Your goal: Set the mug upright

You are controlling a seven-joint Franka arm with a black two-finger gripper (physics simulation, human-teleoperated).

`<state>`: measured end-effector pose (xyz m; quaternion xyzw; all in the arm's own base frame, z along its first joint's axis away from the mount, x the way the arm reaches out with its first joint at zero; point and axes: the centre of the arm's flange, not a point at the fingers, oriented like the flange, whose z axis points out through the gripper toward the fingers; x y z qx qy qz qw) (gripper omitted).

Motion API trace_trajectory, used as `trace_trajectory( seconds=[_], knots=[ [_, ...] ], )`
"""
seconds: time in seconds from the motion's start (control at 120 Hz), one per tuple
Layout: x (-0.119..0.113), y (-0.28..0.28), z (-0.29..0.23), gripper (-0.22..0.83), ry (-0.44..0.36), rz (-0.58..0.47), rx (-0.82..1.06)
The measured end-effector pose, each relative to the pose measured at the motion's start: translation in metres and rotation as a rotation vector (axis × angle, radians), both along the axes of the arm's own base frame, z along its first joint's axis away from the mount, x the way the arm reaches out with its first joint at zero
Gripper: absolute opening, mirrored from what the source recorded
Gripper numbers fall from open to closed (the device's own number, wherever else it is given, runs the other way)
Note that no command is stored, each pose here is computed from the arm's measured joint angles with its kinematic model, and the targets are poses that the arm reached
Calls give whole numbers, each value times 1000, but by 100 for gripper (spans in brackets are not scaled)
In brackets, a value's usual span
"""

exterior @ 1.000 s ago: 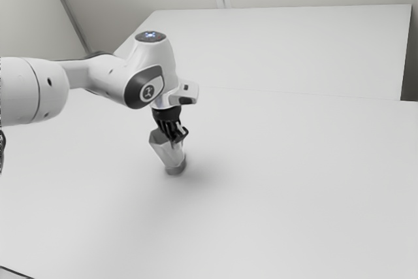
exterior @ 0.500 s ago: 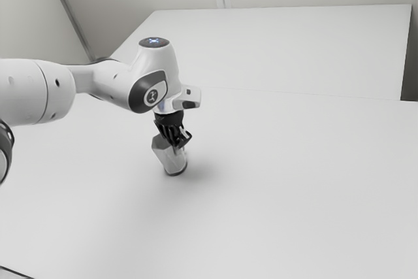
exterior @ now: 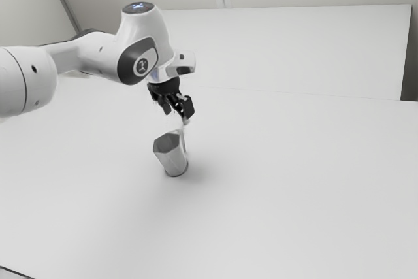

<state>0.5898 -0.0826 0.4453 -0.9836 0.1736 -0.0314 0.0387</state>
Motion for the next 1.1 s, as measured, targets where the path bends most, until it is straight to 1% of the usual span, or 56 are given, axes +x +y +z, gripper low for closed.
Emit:
trace_trajectory(
  seconds=[0.15, 0.217, 0.267, 0.358, 0.458, 0.625, 1.1],
  knots=[
    [47, 25, 73, 52, -86, 49, 0],
    [54, 38, 97, 54, -89, 66, -6],
    [53, 47, 108, 55, -74, 71, -13],
    [37, 68, 135, 57, -61, 89, -44],
    [25, 89, 142, 58, -29, 113, -83],
    [15, 92, 149, 59, -1, 100, -106],
    [10, 93, 149, 59, 27, 59, -112]
  ],
)
